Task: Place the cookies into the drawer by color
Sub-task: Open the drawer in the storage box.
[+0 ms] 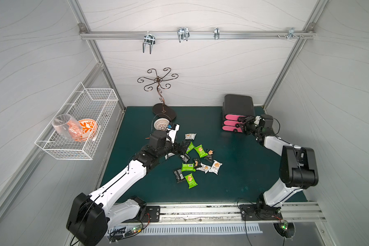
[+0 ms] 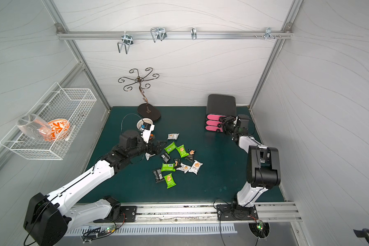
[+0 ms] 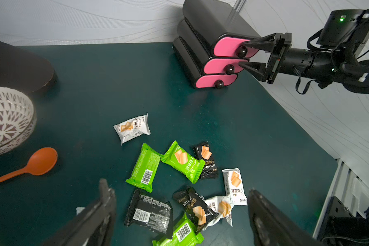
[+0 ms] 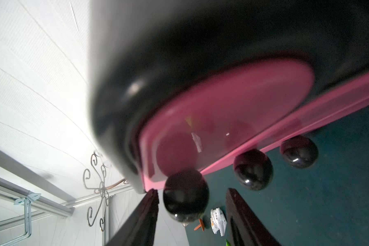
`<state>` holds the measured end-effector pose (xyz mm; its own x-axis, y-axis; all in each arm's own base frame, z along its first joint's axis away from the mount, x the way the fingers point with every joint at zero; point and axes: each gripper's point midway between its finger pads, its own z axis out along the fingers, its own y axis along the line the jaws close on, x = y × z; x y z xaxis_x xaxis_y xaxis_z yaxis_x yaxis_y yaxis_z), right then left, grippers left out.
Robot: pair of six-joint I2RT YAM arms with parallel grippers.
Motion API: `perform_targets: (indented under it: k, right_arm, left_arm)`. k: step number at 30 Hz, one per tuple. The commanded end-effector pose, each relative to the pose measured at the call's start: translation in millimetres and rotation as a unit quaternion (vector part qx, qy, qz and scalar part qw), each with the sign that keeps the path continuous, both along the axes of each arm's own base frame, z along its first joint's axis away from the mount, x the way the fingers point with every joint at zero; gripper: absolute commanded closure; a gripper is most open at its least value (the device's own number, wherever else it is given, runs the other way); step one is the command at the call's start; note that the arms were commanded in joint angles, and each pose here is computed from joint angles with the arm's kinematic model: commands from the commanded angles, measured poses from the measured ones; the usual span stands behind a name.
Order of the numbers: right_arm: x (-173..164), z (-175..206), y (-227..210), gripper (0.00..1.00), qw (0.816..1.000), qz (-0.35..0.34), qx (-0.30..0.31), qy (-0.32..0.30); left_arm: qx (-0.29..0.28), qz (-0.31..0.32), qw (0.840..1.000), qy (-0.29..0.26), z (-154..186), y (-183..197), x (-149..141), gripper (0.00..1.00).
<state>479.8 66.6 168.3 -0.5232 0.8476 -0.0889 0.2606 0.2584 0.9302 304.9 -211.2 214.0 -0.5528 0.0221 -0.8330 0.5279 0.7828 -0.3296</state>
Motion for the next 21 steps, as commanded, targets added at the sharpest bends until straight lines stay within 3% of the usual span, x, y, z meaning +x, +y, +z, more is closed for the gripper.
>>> perform_targets:
  k: [1,13,17,21]
  right_arm:
    - [11,3,-4,0.48,1.000,-0.014,-0.002,-0.011]
    - [14,-8,-4,0.70,1.000,-0.015,0.001,-0.010]
    - [2,-7,-2,0.79,1.000,-0.004,-0.005,-0.009]
    - [-23,-4,4,0.79,1.000,0.014,-0.021,-0.001]
  left_arm:
    - [-0.033,-0.015,0.999,-0.037,37,-11,6,0.03]
    - [-0.030,-0.014,0.999,-0.027,34,-14,10,0.02]
    - [-0.026,-0.007,0.999,-0.027,32,-11,11,0.01]
    - [-0.022,0.002,0.999,-0.024,28,-8,11,0.01]
